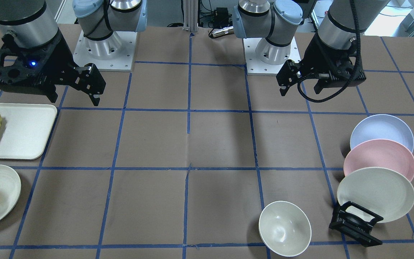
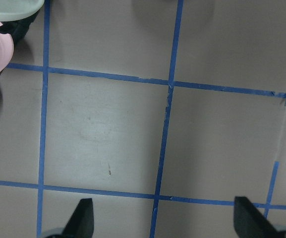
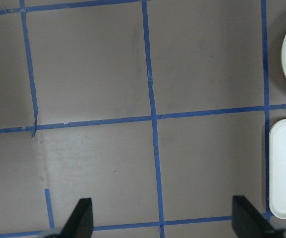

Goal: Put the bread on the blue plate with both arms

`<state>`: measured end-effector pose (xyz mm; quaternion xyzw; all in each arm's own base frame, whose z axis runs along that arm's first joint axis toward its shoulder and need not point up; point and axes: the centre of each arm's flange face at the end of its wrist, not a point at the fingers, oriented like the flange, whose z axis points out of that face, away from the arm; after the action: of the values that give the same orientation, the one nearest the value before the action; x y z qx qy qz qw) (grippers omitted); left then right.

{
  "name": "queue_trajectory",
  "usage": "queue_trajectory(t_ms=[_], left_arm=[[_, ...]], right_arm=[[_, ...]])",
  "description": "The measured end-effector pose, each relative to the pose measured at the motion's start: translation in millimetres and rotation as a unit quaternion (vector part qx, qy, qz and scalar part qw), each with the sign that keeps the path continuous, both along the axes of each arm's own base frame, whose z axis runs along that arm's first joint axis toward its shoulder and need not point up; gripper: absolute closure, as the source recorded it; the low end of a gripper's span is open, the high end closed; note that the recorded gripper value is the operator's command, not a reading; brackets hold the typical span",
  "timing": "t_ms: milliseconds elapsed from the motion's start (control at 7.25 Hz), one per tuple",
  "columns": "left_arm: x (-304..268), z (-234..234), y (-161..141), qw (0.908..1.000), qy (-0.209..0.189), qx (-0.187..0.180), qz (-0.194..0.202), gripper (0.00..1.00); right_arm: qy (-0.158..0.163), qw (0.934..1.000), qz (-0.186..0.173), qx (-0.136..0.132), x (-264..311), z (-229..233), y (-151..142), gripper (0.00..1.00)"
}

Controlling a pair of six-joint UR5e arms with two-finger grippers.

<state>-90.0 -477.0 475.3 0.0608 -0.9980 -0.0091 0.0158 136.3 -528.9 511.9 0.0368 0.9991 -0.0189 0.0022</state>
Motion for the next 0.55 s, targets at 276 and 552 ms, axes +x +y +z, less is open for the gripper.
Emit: queue_trajectory(t_ms=[276, 552], left_arm=[[-0.3, -1.4, 0.8, 1.0, 0.0, 0.001, -0.001, 0.0], [0.0, -1.5, 0.4, 1.0, 0.0, 0.001, -0.002, 0.0]], right_arm=[[-0.003, 1.0, -0.001, 0.001, -0.9, -1.6, -0.3, 0.0], [-0.004, 1.0, -0.003, 0.002, -1.7, -3.4, -0.2, 0.0]])
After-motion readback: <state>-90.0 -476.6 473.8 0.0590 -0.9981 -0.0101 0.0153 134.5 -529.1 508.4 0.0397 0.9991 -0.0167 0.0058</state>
